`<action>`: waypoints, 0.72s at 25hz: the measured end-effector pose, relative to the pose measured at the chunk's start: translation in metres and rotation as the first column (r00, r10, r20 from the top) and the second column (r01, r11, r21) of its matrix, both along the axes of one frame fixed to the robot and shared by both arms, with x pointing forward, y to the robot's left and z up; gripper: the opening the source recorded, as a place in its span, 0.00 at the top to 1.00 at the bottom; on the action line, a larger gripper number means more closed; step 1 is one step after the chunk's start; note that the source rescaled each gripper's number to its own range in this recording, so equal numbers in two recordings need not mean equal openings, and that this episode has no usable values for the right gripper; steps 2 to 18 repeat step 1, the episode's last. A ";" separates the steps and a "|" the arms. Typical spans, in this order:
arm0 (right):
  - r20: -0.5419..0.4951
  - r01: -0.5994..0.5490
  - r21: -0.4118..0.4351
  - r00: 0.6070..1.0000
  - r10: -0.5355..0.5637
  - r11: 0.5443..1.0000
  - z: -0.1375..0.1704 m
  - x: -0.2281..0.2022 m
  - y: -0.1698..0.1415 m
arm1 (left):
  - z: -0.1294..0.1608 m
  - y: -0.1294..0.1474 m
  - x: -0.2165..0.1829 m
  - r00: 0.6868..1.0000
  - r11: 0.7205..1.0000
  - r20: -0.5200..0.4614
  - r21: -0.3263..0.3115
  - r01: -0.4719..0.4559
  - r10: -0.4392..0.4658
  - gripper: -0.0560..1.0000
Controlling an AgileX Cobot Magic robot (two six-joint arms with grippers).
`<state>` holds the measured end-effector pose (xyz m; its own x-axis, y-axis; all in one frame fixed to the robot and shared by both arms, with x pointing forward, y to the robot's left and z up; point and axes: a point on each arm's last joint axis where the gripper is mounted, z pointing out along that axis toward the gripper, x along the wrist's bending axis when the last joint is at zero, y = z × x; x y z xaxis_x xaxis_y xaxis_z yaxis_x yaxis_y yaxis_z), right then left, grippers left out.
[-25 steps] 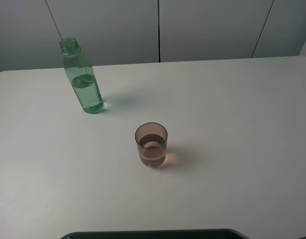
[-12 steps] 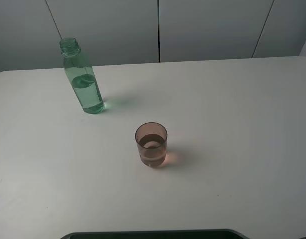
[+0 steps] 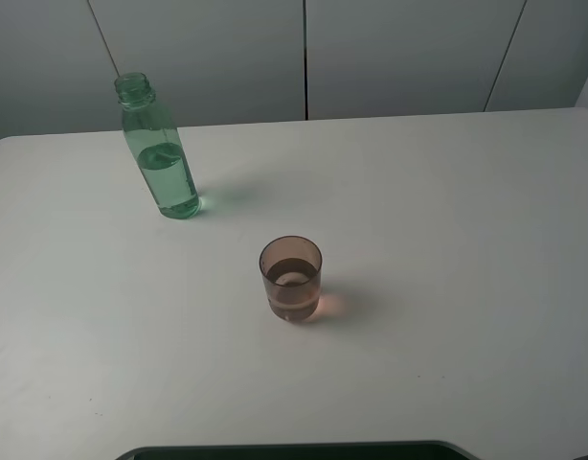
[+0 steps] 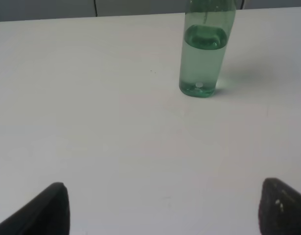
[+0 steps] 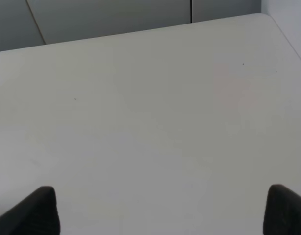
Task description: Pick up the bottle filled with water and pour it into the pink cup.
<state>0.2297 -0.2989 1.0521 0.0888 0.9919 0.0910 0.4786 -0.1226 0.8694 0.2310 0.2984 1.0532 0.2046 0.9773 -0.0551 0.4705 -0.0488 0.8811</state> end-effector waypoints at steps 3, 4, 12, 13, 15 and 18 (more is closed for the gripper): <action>0.000 0.000 0.000 1.000 0.000 1.000 0.000 0.000 0.000 | 0.000 0.000 0.000 1.000 1.000 0.000 0.000 0.000 0.000 0.07; 0.000 0.000 0.000 1.000 0.000 1.000 0.000 0.000 0.000 | 0.000 0.000 0.000 1.000 1.000 0.000 0.000 0.000 0.000 0.07; 0.000 0.000 0.000 1.000 0.000 1.000 0.000 0.000 0.000 | 0.000 0.000 0.000 1.000 1.000 0.000 0.000 0.000 0.000 0.07; 0.000 0.000 0.000 1.000 0.000 1.000 0.000 0.000 0.000 | 0.000 0.000 0.000 1.000 1.000 0.000 0.000 0.000 0.000 0.07; 0.000 0.000 0.000 1.000 0.000 1.000 0.000 0.000 0.000 | 0.000 0.000 0.000 1.000 1.000 0.000 0.000 0.000 0.000 0.07; 0.000 0.000 0.000 1.000 0.000 1.000 0.000 0.000 0.000 | 0.000 0.000 0.000 1.000 1.000 0.000 0.000 0.000 0.000 0.07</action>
